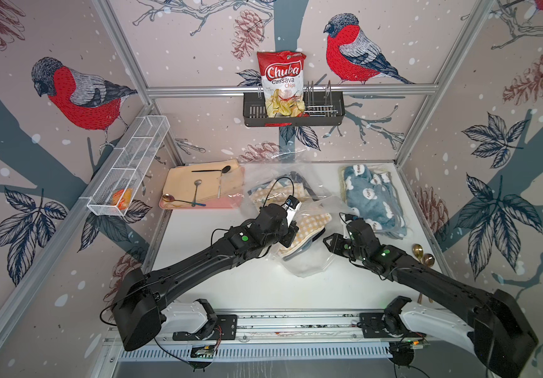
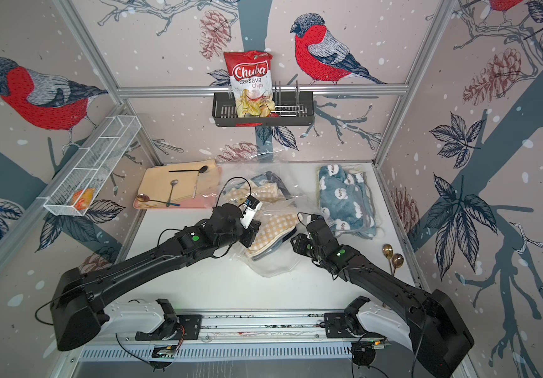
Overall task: Take the blanket out of the vacuum bag
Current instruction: Adjust the vacuum bag at the center of the board, then take out the blanket from the vacuum bag.
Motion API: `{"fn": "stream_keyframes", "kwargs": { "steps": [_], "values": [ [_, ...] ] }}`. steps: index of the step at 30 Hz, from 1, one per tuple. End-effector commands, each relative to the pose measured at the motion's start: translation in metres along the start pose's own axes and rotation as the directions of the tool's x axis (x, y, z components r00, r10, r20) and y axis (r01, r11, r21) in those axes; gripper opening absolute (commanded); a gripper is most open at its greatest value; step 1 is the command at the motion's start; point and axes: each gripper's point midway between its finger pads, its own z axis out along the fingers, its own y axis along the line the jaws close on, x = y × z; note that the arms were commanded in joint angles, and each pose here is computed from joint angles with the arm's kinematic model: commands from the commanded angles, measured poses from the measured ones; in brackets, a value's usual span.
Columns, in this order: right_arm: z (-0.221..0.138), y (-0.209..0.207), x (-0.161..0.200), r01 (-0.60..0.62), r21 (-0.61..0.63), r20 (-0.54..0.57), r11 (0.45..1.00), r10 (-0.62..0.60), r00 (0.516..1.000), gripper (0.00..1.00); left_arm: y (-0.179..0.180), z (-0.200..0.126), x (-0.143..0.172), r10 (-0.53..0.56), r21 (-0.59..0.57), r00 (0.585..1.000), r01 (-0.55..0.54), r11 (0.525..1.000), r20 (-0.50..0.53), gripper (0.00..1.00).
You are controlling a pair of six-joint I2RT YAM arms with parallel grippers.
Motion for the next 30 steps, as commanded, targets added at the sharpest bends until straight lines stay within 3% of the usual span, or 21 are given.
{"fn": "stream_keyframes", "kwargs": {
  "steps": [1,14,22,30],
  "values": [
    [-0.006,0.018,-0.009,-0.087,-0.059,0.106,0.994,0.093,0.990,0.38,-0.006,0.000,-0.007,-0.016,0.033,1.000,0.016,0.999,0.015,0.00],
    [-0.007,0.025,0.002,-0.255,-0.162,0.160,0.953,0.280,0.947,0.38,-0.008,-0.009,-0.014,-0.024,0.044,0.998,0.021,0.999,0.054,0.00],
    [-0.010,0.017,-0.004,-0.380,-0.202,0.201,0.902,0.418,0.886,0.42,-0.013,-0.008,-0.013,-0.034,0.073,0.998,0.031,0.997,0.044,0.00],
    [-0.012,0.018,-0.006,-0.406,-0.233,0.210,0.884,0.454,0.866,0.43,-0.024,-0.006,-0.010,-0.026,0.108,0.999,0.023,0.994,0.028,0.00]
  ]
}}
